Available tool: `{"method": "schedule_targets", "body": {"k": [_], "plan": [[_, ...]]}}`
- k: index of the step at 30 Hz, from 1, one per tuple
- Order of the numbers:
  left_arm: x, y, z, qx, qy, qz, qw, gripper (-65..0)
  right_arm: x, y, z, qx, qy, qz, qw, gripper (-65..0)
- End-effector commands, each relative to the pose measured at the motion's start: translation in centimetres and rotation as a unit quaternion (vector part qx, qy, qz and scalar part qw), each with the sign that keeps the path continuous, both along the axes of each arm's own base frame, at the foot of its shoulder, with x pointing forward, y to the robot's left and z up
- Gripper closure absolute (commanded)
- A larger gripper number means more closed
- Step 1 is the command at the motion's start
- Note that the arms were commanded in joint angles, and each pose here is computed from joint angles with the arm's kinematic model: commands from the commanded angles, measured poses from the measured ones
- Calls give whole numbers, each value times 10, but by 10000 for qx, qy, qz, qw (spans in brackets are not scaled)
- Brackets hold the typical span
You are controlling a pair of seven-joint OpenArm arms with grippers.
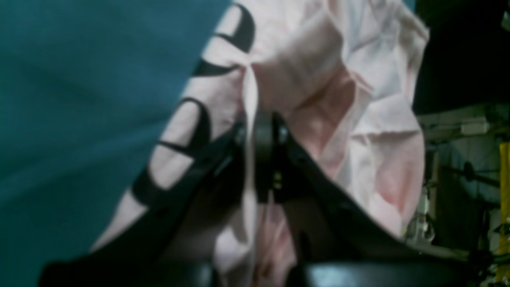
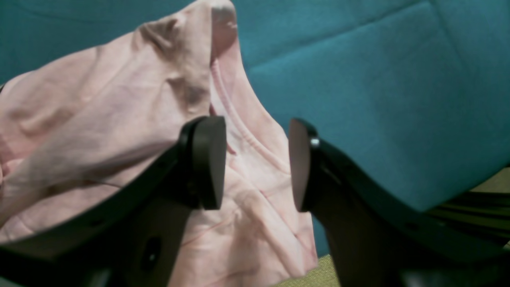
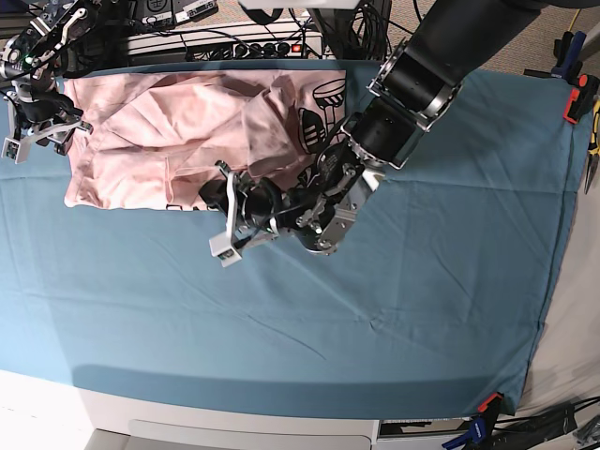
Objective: Fold the T-shirt properly
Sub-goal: 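Open the left gripper and pull it back out of the fold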
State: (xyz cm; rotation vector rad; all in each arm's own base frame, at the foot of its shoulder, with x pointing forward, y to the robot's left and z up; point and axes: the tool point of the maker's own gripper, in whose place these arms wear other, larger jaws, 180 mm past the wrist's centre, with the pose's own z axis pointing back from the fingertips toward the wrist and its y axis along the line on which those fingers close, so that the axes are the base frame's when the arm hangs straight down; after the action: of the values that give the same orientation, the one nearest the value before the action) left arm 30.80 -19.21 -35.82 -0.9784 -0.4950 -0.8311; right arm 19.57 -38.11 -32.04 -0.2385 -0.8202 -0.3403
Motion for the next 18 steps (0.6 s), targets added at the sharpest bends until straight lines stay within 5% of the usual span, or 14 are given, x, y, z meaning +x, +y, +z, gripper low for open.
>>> {"method": "schedule_targets", "body": {"k": [1, 13, 18], "plan": [[12, -14, 28, -375, -184, 61, 9991, 0, 7, -4, 14, -160, -221, 48, 9996, -259], [14, -13, 27, -402, -187, 132, 9989, -10, 7, -4, 14, -159, -223, 48, 9996, -259], [20, -9, 22, -166, -264, 215, 9993, -334, 7, -4, 14, -159, -225, 48, 9996, -259]]}}
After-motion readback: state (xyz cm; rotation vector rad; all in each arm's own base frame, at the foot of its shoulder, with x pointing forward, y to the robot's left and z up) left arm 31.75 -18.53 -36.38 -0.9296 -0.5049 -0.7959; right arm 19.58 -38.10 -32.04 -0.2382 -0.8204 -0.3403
